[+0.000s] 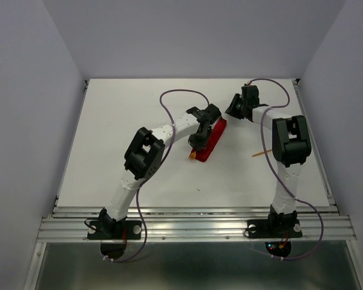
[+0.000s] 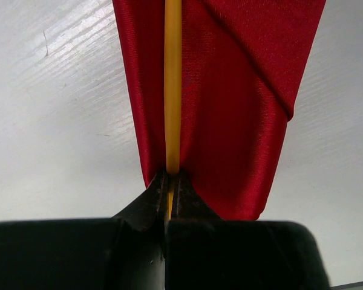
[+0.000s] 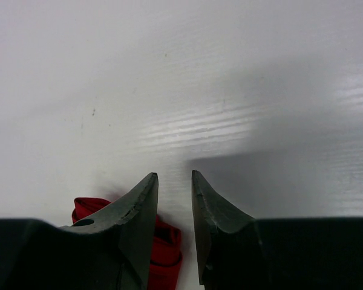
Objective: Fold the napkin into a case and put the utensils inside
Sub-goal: Insert the fork into the folded napkin.
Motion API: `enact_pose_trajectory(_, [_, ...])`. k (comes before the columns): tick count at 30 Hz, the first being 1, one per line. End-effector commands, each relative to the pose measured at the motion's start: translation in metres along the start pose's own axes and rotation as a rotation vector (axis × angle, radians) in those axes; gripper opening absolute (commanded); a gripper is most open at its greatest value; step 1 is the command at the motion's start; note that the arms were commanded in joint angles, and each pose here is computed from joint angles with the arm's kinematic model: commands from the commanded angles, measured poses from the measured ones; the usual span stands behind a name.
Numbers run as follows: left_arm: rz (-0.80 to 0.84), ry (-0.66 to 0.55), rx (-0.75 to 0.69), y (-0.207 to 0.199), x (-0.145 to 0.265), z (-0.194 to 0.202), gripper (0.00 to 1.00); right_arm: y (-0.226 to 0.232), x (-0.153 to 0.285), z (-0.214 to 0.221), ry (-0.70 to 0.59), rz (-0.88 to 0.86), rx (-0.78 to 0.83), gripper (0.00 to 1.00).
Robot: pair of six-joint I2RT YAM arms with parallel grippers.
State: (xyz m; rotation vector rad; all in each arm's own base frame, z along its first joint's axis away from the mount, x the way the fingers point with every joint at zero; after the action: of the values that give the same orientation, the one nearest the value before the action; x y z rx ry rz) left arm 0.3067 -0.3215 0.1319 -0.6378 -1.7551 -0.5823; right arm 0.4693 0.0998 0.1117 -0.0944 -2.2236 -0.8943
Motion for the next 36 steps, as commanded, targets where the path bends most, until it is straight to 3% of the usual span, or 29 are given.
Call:
enact_pose_trajectory(1, [-0.016, -0.038, 0.0, 0.005, 0.026, 0.001, 0.0, 0.019, -0.011, -0.01, -0.016, -0.091, 0.003, 0.35])
enact_pose_trajectory(12, [-0.013, -0.059, 0.019, 0.006, 0.035, 0.003, 0.0, 0.019, -0.022, 0.011, 0.086, -0.201, -0.031, 0.34])
enact_pose_trajectory(36, [-0.005, -0.069, 0.057, 0.013, 0.046, 0.019, 0.0, 0.009, -0.027, 0.029, 0.145, -0.195, -0.031, 0.33])
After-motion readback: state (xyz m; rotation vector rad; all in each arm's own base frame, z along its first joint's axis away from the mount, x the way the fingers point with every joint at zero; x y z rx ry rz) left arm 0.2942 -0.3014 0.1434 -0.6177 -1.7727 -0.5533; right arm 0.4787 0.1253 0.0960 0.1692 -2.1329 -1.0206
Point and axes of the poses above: each gripper's point midway between its finger pads, its own x axis back along the fingers, its own y axis along the line the jaws close on, z = x × y, the point moved 10 cm from there along x, back along the fingers, and after that the axes turned 14 degrees about -x, right-handed, at the moved point
